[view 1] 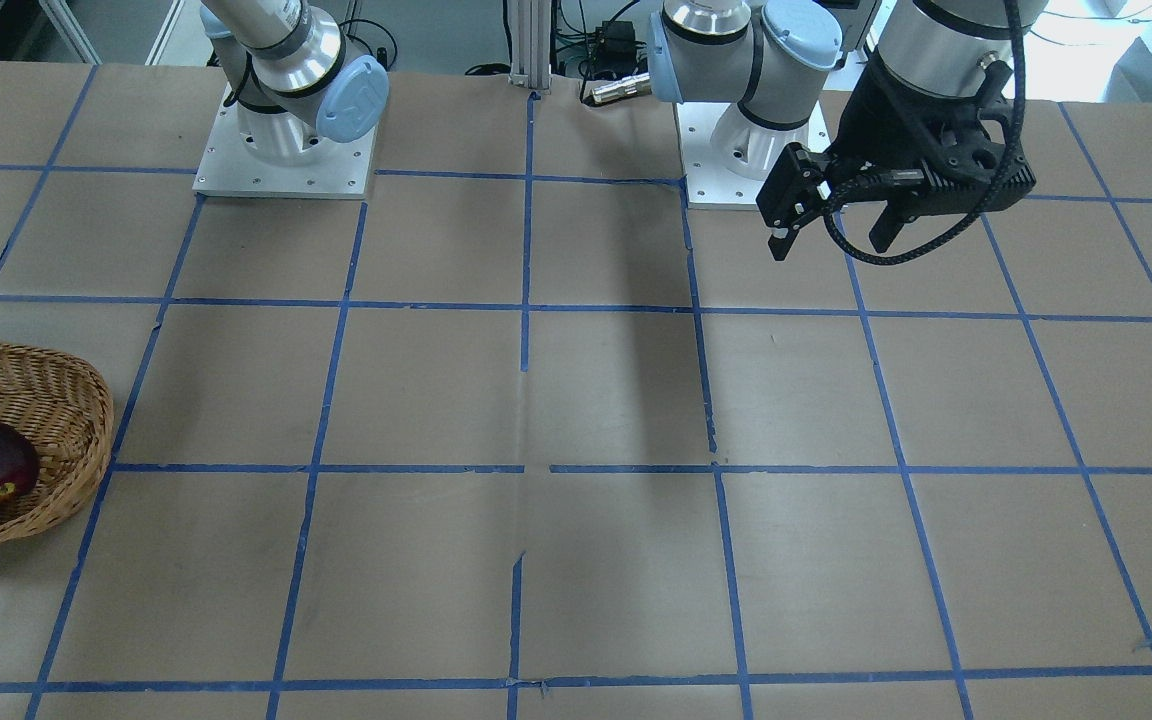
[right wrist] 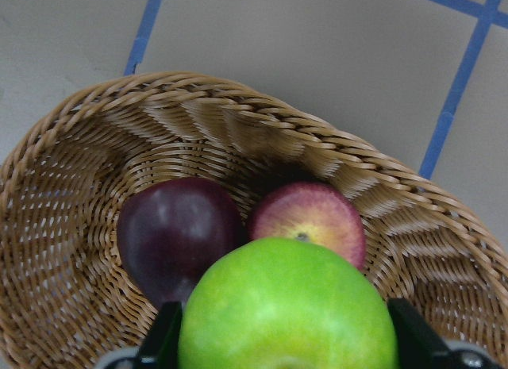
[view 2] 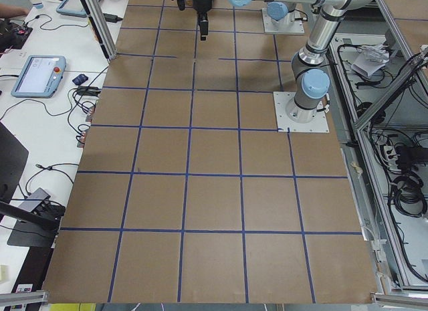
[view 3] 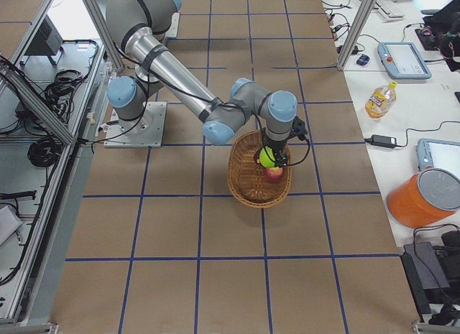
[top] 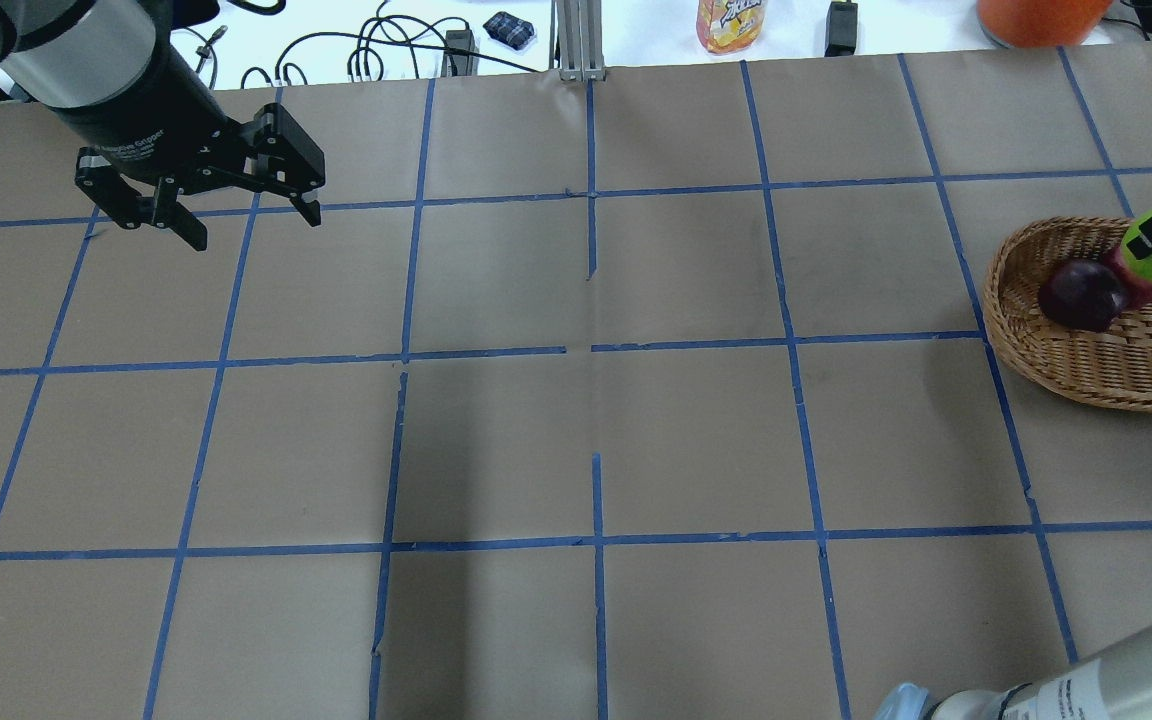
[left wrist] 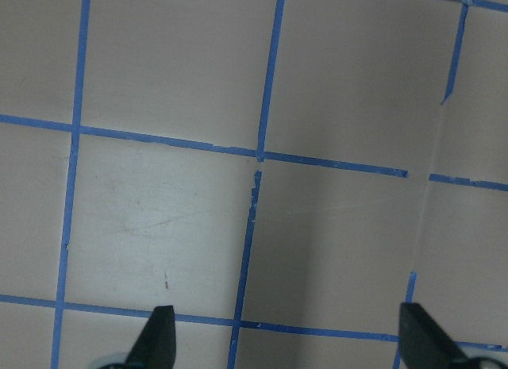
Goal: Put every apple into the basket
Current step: 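Grasp the green apple with the right gripper and drop it into the basket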
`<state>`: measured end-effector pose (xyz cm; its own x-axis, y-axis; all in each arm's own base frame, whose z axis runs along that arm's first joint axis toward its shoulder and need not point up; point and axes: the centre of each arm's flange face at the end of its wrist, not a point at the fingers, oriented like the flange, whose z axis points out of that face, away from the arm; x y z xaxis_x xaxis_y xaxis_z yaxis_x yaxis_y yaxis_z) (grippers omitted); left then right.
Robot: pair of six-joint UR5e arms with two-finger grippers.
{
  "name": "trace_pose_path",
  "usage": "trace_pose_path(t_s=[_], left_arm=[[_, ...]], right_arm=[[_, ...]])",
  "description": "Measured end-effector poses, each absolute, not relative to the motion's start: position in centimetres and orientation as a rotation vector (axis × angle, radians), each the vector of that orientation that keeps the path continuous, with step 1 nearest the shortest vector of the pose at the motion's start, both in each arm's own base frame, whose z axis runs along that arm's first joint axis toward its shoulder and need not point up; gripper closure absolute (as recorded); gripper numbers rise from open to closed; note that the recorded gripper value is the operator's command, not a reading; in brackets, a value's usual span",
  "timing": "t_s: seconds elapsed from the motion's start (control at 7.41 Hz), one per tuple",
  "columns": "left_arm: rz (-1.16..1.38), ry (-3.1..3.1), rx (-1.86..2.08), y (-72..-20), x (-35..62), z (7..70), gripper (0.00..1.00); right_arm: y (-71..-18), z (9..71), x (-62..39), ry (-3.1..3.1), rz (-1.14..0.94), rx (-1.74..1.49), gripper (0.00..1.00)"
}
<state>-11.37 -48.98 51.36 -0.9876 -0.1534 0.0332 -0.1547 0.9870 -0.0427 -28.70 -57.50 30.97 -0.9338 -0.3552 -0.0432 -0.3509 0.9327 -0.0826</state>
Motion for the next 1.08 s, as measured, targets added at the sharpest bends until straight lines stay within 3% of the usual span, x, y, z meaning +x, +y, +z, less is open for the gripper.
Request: trace_pose_path(t_s=[0.13, 0.4, 0.81, 1.08], left_arm=[[0.063, -3.115, 0.248, -49.1, -11.2, 51.1, 0.00], [0.047, -3.117, 0.257, -49.6, -11.2, 50.5, 0.00], [0.057, -3.111, 0.260, -49.3, -11.2, 50.8, 0.00], [0.062, -3.115, 0.262, -49.2, -11.1, 50.9, 0.00]], right_arm=[[-57.2, 30.5, -31.0, 3.028, -0.108, -0.539, 0.36], [-56.7, 29.3, -34.4, 3.023, -0.098, -0.514, 0.00], [-56.0, 29.5, -35.0, 2.998, -0.059, -0.495, 0.00], [-54.8, 32.9, -33.5, 2.991, -0.029, -0.487, 0.00]])
